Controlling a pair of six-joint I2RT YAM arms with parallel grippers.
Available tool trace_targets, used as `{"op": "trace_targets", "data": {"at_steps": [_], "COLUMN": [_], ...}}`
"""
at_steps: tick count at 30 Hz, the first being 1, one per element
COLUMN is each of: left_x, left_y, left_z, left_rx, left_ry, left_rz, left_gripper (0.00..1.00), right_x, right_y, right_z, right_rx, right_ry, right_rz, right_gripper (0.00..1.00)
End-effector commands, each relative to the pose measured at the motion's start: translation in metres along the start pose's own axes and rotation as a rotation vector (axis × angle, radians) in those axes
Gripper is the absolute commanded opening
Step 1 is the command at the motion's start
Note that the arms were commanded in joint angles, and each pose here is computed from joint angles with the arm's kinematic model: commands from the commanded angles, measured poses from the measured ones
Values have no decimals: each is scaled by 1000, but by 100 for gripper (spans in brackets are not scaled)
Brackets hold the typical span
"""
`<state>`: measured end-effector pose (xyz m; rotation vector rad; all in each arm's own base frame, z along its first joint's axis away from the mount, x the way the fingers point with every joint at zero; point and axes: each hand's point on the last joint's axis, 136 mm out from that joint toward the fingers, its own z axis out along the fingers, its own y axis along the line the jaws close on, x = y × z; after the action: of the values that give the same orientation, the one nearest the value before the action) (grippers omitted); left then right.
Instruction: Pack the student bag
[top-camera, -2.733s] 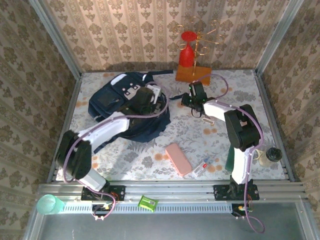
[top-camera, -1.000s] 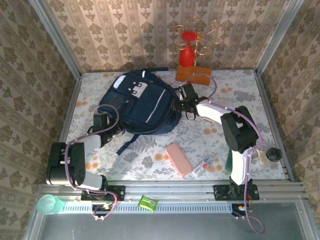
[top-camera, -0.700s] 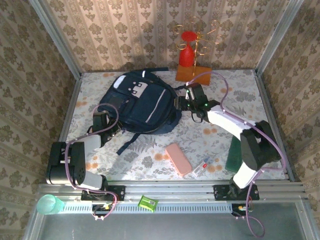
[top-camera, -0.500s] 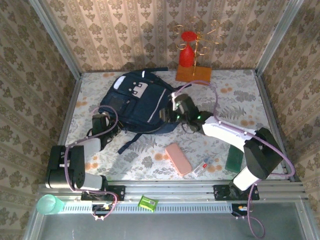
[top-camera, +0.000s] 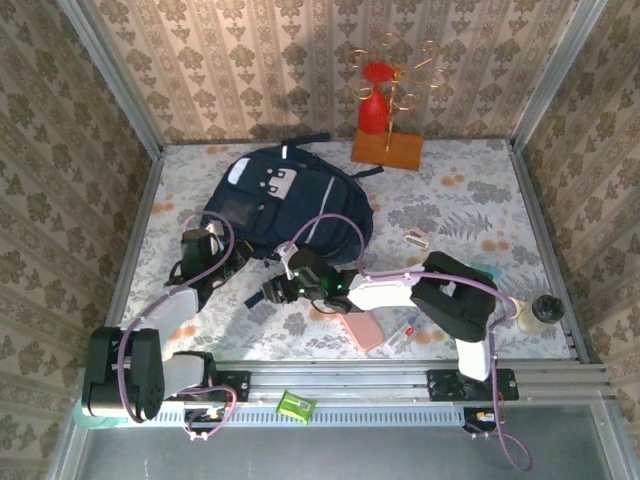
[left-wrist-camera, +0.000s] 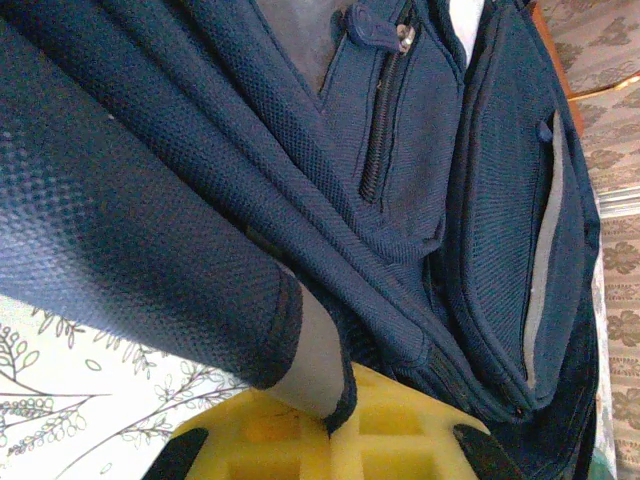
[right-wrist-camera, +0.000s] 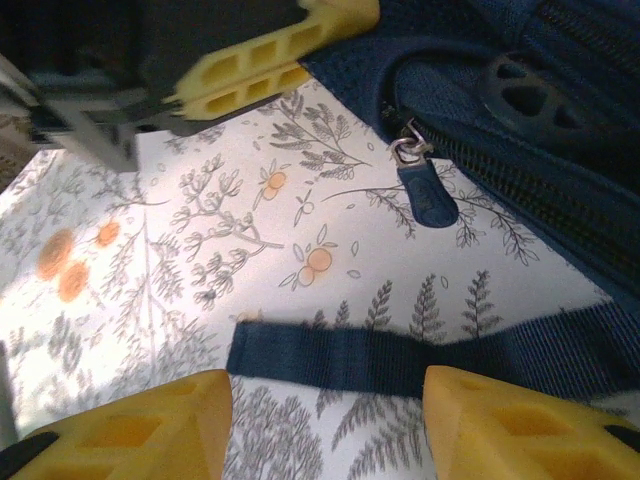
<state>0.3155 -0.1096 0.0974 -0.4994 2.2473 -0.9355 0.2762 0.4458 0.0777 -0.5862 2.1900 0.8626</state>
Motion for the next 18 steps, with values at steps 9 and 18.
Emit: {"op": "trace_targets", "data": {"at_steps": [9,18], "left_x": [-12,-10], "left_y": [-38,-37], "left_z": [-7,-6], "left_rx": [116,118], "left_ry": [-6,-3], "left_rz": [67,69], "left_gripper": [0,0], "right_x": [-14,-22], "right_y": [-26,-22], "right_z": [43,54], "right_rx": [187,226], "right_ry": [-204,-258], "right_rz": [21,-63], "right_gripper": [56,50]}}
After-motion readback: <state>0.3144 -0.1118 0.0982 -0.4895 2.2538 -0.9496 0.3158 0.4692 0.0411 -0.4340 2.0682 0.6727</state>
